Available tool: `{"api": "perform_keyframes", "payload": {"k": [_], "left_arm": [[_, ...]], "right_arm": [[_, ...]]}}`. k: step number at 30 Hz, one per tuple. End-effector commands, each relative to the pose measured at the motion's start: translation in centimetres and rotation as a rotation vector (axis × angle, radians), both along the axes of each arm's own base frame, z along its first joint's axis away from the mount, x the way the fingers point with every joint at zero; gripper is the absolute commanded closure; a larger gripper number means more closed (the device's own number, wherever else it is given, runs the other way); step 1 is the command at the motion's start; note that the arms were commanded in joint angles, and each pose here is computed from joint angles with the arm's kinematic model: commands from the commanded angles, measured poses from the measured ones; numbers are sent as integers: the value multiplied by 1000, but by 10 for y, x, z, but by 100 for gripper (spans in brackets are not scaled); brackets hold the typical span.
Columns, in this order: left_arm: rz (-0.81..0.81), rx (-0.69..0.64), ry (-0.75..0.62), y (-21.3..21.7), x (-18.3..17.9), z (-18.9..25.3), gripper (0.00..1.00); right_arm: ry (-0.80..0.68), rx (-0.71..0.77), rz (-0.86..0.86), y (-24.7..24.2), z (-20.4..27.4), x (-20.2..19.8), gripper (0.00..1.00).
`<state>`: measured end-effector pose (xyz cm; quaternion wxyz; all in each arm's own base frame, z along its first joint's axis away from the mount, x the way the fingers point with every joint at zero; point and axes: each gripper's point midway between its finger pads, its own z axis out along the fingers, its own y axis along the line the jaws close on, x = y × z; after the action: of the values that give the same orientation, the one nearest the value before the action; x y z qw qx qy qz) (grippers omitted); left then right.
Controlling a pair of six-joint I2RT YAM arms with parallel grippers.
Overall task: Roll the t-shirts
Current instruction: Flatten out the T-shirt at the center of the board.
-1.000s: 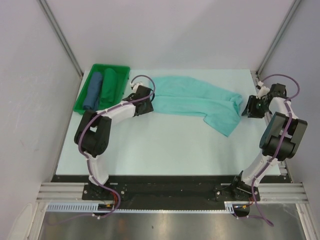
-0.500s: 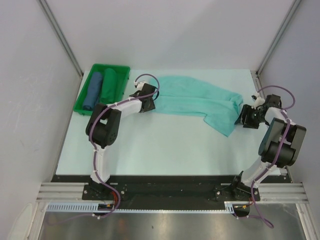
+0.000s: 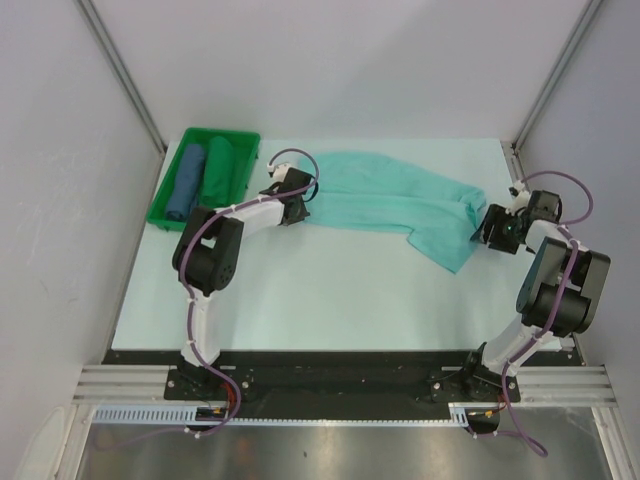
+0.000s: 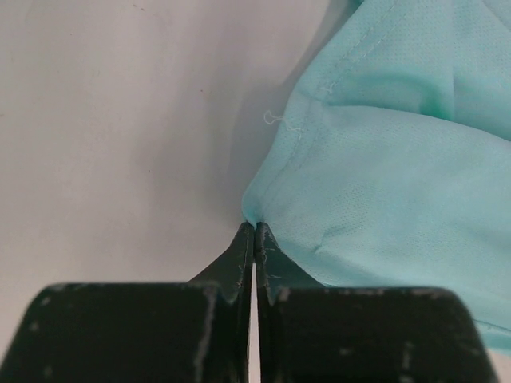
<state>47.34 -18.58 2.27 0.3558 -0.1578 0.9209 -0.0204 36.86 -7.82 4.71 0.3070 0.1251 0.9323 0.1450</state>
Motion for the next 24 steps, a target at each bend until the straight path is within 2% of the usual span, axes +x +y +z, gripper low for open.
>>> {"api": "perform_keyframes", "payload": {"k": [1,3,6,13,20,24], "left_arm": [[9,-13,-22,-1,3,3,100],[10,-14,-26,0,2,6,100],[7,-15,-31,0,1,8,100],[-14,-42,-43,-5,1,16,100],[-27,-50,-57,-7,1,23,100],[-34,-51,-59,-7,1,26,100]], "right_arm": [[-161,-77,-26,-16,17,38,37],[-199,-92,-28,-20,17,53,38],[-181,-63,-22,-14,11,56,40],[-125,-136,-24,-6,1,64,39],[-55,-194,-33,1,-15,71,43],[7,-206,-69,-1,-27,62,44]]}}
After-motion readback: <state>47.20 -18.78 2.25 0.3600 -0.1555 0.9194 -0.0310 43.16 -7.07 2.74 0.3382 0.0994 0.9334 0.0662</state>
